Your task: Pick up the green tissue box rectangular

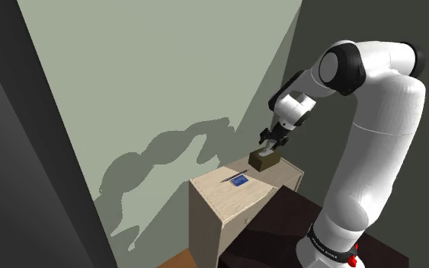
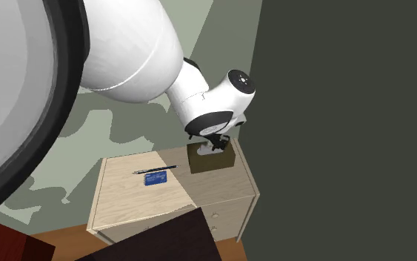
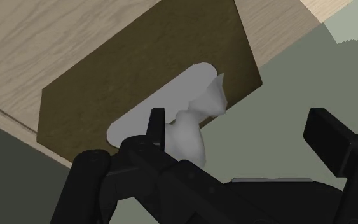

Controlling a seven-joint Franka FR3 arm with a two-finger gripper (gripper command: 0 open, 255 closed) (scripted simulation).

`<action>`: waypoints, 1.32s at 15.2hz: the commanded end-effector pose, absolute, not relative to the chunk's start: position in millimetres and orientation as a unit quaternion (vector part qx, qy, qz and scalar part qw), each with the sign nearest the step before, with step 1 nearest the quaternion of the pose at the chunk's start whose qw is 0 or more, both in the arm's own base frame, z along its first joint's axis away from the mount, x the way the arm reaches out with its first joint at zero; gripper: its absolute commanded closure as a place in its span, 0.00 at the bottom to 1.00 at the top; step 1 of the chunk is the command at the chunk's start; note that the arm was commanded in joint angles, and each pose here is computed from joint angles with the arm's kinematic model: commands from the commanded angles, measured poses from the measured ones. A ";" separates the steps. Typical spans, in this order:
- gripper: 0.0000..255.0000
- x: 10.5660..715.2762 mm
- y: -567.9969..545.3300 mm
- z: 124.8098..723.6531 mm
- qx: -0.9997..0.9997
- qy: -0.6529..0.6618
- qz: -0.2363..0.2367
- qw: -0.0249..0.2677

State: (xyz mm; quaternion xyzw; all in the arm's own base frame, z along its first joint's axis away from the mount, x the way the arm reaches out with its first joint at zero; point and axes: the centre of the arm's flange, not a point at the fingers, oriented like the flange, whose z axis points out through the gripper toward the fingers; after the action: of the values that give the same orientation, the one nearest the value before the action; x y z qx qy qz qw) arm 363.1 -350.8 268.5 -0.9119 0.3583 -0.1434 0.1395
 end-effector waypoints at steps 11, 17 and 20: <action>1.00 360.5 -352.4 237.7 -0.911 0.360 -0.145 0.140; 1.00 361.2 -351.9 242.9 -0.911 0.360 -0.145 0.140; 1.00 361.2 -351.9 258.8 -0.911 0.360 -0.145 0.140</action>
State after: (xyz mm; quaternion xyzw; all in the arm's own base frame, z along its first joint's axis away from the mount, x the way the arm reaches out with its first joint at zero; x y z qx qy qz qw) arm 360.9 -351.6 253.8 -0.9109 0.3598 -0.1453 0.1406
